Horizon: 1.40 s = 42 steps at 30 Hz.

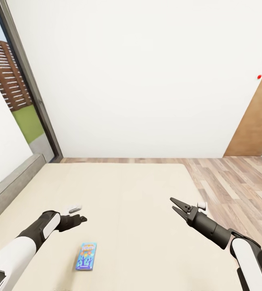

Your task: Put all the toys in the child's room - the three board games (two on the bed and one on the table), the two jigsaw puzzles on the table, and the tennis ball on the table - inside the toy box on the table in the child's room.

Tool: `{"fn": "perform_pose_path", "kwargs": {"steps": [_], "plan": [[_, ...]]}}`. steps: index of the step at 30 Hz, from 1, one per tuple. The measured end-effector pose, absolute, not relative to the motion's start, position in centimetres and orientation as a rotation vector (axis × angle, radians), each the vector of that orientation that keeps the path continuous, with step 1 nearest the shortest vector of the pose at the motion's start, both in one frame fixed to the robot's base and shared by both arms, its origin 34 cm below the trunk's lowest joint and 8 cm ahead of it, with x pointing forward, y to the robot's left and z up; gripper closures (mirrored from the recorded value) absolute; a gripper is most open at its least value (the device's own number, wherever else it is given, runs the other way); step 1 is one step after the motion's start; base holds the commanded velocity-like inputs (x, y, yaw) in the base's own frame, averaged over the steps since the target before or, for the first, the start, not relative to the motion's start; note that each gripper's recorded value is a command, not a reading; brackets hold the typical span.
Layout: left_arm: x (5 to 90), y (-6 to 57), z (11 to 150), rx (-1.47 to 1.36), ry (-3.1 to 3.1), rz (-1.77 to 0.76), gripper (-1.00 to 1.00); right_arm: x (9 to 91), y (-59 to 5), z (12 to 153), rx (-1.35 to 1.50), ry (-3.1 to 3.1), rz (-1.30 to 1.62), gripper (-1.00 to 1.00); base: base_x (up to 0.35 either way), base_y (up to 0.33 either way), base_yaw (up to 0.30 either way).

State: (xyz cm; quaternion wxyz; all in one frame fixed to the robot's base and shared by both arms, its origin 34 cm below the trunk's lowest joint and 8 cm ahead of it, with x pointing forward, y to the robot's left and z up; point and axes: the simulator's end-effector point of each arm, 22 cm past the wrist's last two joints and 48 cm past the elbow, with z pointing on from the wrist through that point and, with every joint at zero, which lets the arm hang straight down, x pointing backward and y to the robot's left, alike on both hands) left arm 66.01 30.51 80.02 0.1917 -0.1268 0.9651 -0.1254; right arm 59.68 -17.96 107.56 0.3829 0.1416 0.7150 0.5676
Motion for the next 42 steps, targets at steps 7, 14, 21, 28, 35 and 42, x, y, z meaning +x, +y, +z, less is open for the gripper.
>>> {"fn": "perform_pose_path", "kwargs": {"steps": [7, 14, 21, 28, 35, 42], "plan": [[66.0, 30.6, 79.5, -0.357, 2.710, -0.342, -1.00, 59.8, -17.9, 107.0, 0.372, 1.834, 1.445, -1.00, 0.000, 0.000, 0.000], [66.9, 30.8, 79.1, -0.355, 2.664, -0.322, -1.00, 60.1, -18.3, 105.7, 0.401, 1.870, 1.411, -1.00, 0.000, 0.000, 0.000], [67.8, 30.8, 79.1, -0.346, 2.620, -0.311, -1.00, 60.2, -18.3, 104.7, 0.419, 1.891, 1.398, -1.00, 0.000, 0.000, 0.000], [68.7, 31.4, 79.0, -0.338, 2.570, -0.283, -1.00, 60.3, -18.3, 104.2, 0.429, 1.900, 1.396, -1.00, 0.000, 0.000, 0.000], [68.9, 31.3, 78.5, -0.312, 2.562, -0.264, -1.00, 60.3, -18.4, 103.6, 0.438, 1.910, 1.394, -1.00, 0.000, 0.000, 0.000], [68.6, 31.4, 77.8, -0.304, 2.572, -0.255, -1.00, 60.4, -18.4, 103.0, 0.447, 1.920, 1.393, -1.00, 0.000, 0.000, 0.000]]}}
